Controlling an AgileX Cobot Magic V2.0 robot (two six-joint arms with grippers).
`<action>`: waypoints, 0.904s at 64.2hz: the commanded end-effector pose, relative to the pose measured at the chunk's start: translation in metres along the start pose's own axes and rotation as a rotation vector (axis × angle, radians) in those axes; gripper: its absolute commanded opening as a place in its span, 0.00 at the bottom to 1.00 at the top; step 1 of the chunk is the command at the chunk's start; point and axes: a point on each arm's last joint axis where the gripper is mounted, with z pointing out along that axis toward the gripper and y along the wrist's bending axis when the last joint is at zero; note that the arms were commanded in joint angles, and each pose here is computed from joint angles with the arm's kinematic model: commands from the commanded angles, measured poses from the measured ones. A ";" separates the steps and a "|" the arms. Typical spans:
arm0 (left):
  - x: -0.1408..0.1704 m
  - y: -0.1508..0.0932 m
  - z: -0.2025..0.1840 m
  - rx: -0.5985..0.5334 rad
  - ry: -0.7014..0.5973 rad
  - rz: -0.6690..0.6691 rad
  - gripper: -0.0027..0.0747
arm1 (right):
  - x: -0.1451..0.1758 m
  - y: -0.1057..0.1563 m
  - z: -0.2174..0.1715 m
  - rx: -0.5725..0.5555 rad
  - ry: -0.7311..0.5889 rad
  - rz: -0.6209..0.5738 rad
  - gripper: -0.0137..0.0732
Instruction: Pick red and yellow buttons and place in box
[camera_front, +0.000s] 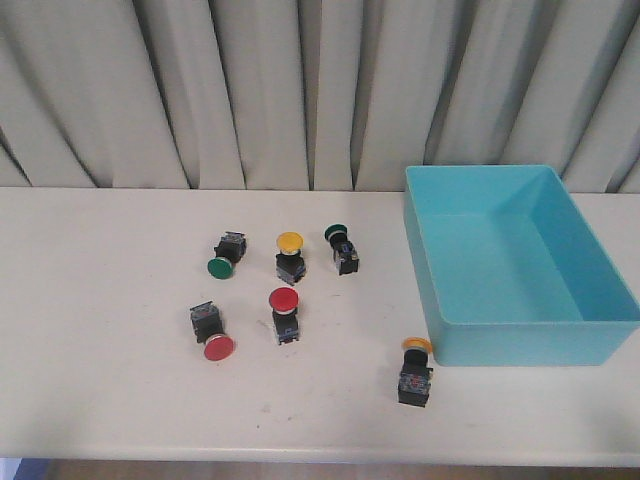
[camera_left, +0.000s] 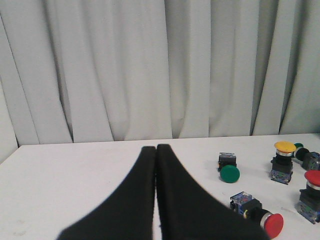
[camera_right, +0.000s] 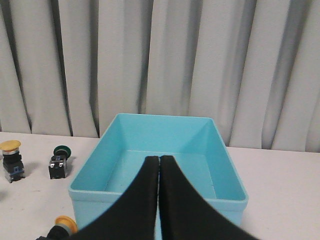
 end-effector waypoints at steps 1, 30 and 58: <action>0.008 -0.001 0.000 0.014 -0.048 -0.011 0.03 | -0.005 0.000 -0.001 0.008 -0.073 -0.008 0.15; 0.008 -0.001 0.000 0.014 -0.048 -0.011 0.03 | -0.005 0.000 -0.001 0.008 -0.073 -0.008 0.15; 0.006 -0.001 0.000 0.015 -0.058 -0.011 0.02 | -0.007 0.000 -0.001 0.008 -0.098 -0.010 0.15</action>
